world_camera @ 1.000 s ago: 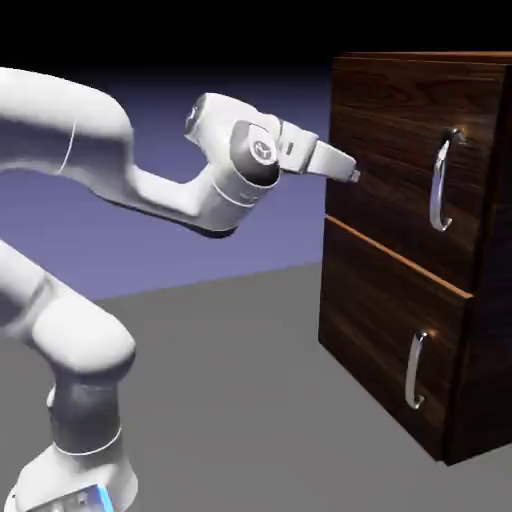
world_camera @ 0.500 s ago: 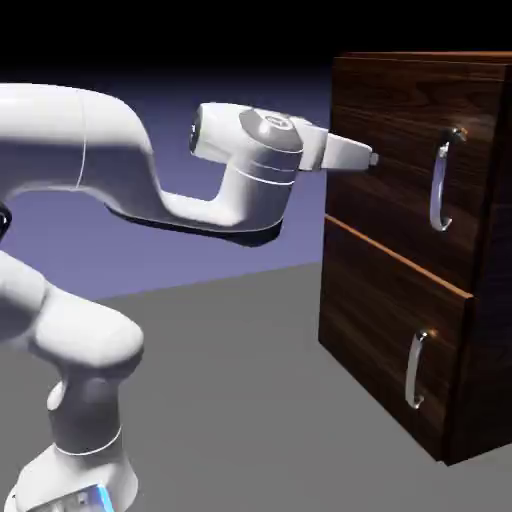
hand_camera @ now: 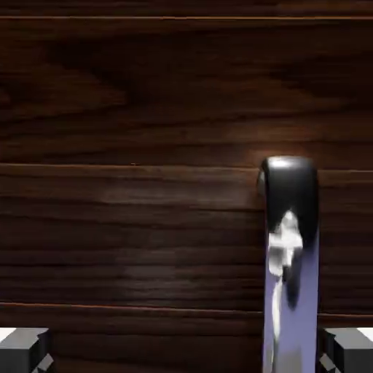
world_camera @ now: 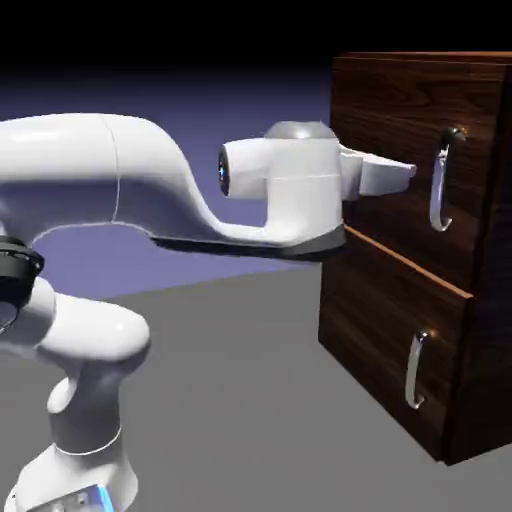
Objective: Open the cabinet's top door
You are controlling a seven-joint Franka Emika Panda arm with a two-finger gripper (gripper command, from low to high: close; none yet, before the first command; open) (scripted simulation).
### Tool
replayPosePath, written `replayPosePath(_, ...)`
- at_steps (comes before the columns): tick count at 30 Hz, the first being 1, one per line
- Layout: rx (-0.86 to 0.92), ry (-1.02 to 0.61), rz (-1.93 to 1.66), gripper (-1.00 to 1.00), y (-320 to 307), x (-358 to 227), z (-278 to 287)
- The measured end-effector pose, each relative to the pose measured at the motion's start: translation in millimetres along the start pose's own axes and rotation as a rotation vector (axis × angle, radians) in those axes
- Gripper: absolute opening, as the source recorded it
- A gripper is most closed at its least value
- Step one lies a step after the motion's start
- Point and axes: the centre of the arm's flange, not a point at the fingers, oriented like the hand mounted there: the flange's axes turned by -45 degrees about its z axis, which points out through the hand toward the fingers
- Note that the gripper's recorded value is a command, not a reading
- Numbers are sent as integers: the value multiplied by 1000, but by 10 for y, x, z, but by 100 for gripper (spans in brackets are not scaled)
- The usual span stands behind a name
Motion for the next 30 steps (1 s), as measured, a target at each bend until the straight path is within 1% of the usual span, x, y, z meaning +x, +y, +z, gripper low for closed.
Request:
replayPosePath(7, 2, 39, 12, 0, 314, -210, 162)
replayPosePath(12, 2, 39, 12, 0, 314, -191, 650)
replayPosePath(13, 2, 39, 11, -100, 313, -190, 661)
replayPosePath(15, 2, 39, 11, -100, 313, -190, 661)
replayPosePath(30, -225, 38, 15, -100, -118, -218, -214)
